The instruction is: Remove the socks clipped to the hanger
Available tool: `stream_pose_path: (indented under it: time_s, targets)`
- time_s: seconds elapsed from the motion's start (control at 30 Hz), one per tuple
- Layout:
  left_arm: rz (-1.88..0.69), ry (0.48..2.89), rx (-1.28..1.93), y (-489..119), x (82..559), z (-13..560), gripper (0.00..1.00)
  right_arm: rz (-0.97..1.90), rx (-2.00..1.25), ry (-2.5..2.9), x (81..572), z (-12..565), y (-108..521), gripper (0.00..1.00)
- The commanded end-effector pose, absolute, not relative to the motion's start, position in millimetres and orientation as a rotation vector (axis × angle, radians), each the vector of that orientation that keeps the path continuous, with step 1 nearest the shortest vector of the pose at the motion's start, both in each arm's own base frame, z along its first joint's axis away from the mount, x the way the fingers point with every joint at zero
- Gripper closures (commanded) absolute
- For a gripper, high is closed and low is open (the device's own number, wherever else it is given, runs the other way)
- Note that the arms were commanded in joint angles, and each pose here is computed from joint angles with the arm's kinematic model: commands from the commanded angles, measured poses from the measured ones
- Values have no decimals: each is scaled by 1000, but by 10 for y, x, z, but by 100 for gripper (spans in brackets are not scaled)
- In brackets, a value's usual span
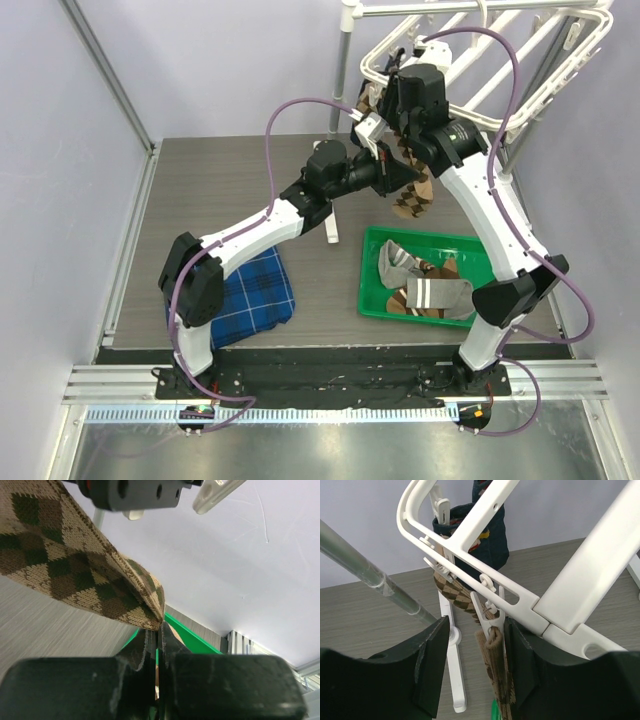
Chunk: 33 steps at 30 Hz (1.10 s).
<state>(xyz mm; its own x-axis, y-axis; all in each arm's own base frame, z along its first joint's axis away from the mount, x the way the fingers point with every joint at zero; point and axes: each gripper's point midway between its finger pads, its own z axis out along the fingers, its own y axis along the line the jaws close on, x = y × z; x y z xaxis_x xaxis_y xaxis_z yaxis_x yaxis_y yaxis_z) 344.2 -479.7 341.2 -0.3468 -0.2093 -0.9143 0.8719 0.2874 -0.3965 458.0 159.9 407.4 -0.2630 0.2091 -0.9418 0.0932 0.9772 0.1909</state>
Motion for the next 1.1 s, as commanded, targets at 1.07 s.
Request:
stream_pose_path:
  time_s: [1.07]
  targets:
    - [-1267, 1386, 602, -4799, 3412, 3768, 100, -62, 303, 1730, 4734, 4283, 1437, 47]
